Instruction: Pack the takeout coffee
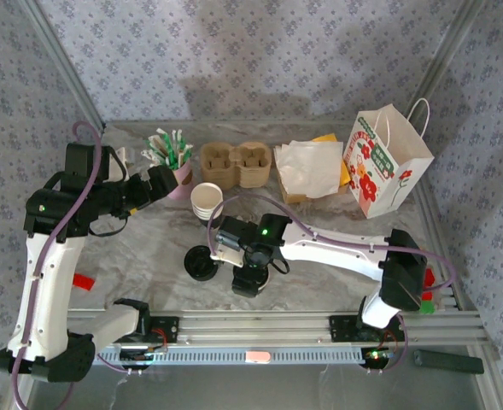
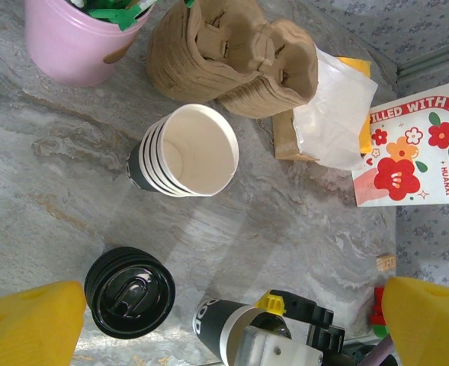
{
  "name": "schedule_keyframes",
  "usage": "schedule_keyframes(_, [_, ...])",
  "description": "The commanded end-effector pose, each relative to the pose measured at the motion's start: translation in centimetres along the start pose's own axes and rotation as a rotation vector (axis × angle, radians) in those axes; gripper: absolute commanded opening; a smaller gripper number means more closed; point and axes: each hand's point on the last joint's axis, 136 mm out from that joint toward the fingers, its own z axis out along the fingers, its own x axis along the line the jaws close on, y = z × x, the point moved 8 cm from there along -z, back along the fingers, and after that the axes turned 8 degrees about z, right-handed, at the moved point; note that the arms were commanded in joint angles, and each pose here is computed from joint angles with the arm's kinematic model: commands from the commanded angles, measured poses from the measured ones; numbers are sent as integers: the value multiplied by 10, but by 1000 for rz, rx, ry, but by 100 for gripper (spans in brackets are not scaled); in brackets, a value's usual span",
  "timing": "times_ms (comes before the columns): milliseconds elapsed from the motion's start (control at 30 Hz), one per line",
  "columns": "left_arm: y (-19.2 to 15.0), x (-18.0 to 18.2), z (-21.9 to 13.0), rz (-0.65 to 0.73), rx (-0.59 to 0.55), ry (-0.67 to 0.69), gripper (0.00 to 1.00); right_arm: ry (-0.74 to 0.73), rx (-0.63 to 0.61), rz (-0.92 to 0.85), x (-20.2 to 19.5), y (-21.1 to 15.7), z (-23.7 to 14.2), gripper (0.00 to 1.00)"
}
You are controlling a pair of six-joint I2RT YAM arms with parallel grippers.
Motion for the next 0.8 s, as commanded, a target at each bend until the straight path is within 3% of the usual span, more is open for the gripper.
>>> schedule_keyframes(0, [3,-5,-11,26,-38,-26,100,-10,34,-25,1,-1,-2,91])
schedule_keyframes(767, [3,-5,-15,32,-46,-28,100,-37,39,-20,-2,2,-6,92])
